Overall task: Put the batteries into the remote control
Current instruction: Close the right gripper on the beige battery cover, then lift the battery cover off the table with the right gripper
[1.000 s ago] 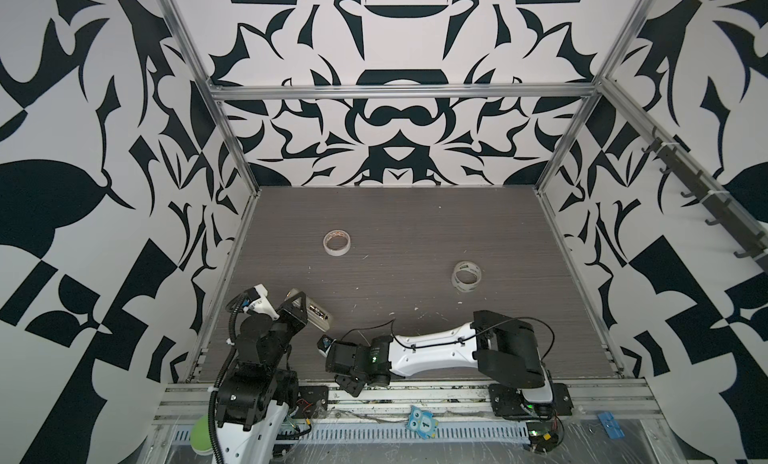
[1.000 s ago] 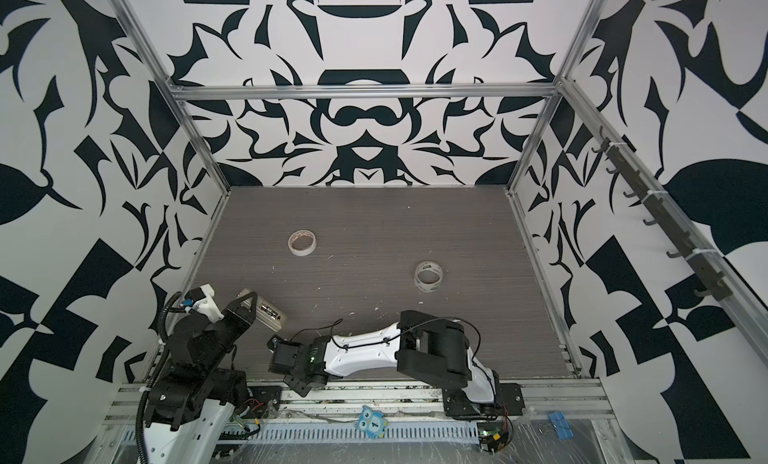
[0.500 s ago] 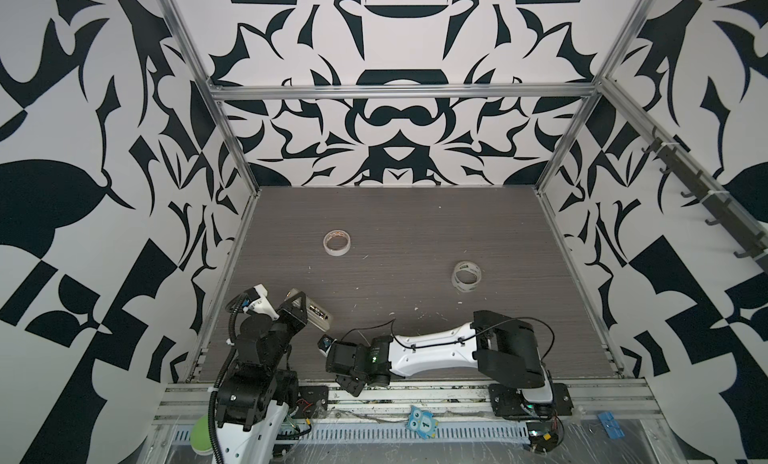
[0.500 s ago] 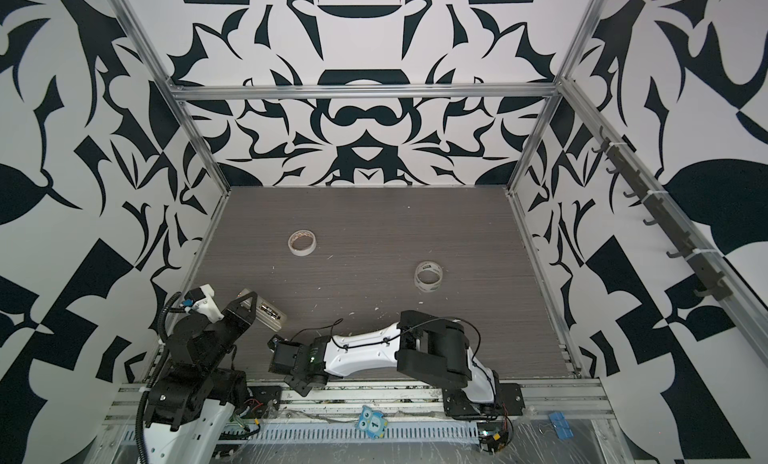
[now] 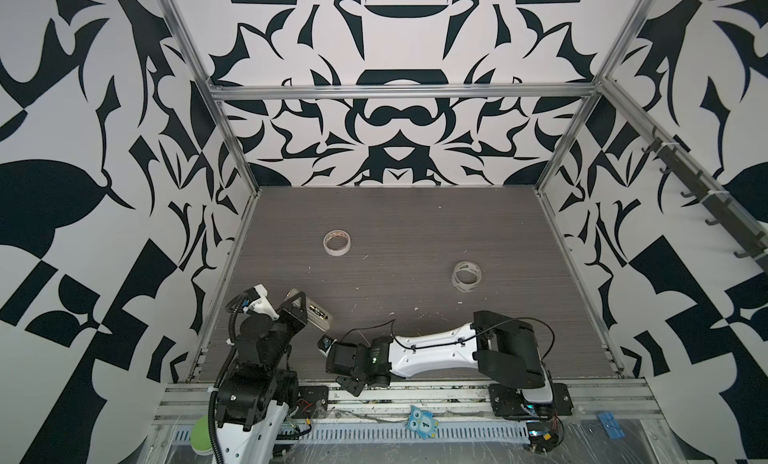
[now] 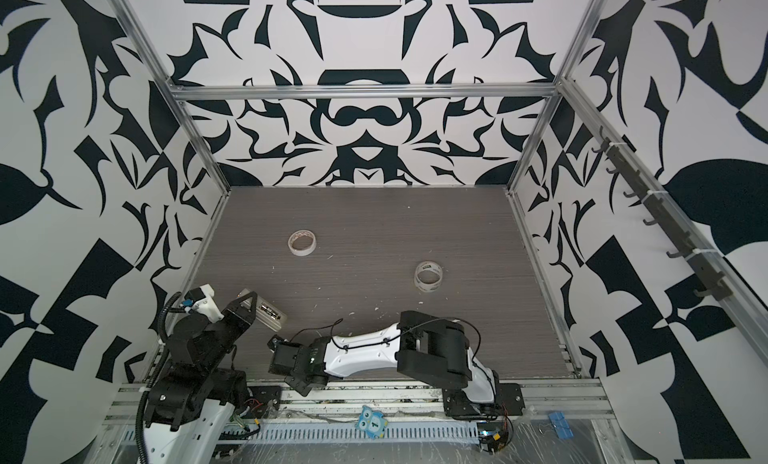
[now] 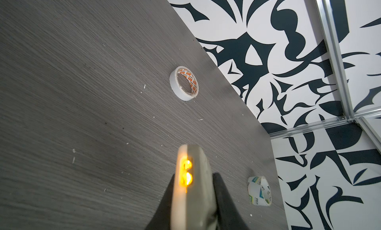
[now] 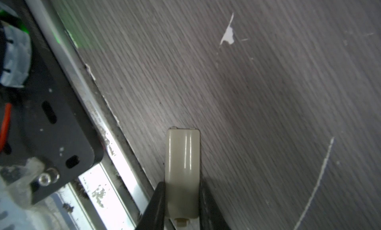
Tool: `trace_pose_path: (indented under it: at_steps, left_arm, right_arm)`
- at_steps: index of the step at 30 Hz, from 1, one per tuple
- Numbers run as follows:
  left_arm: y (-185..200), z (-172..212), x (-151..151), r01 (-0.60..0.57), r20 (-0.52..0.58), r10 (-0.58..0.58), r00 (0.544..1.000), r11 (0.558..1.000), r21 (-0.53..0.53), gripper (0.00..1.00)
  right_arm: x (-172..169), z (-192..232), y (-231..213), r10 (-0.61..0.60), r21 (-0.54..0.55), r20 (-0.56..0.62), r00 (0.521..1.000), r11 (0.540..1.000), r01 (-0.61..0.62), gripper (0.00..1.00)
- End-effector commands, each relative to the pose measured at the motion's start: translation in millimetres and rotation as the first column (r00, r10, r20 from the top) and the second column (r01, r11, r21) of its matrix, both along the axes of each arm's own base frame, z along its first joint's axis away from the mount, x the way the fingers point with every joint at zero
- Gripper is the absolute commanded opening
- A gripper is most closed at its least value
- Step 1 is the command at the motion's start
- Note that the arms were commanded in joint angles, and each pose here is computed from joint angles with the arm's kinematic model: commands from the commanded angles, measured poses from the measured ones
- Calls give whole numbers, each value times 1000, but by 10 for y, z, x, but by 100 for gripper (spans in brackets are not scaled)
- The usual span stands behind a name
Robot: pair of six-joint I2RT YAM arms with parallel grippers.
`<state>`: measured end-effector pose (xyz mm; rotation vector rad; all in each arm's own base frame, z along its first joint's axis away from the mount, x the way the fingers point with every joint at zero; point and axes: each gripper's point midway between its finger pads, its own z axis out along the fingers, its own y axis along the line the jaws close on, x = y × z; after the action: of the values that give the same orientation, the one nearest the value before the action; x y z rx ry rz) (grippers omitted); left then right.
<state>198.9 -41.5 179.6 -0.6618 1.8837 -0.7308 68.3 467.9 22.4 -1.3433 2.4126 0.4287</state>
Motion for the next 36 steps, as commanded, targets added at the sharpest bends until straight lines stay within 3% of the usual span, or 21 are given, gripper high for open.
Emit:
trace_pose_path:
  at_steps: [1,17,36]
  left_arm:
    - [-12,20,-17,7,10,-7,1000,1000,-9,0]
    - [-27,4,-12,16,5,-16,1000,1000,-7,0]
    - [-93,-3,0,53,8,-53,999,999,-11,0]
  right_arm:
    - [33,225,-26,-2,33,41,999,999,1,20]
    - [86,309,-269,-22,37,79,997,999,19,15]
    - [477,345,-887,-115,-24,178,977,992,121,14]
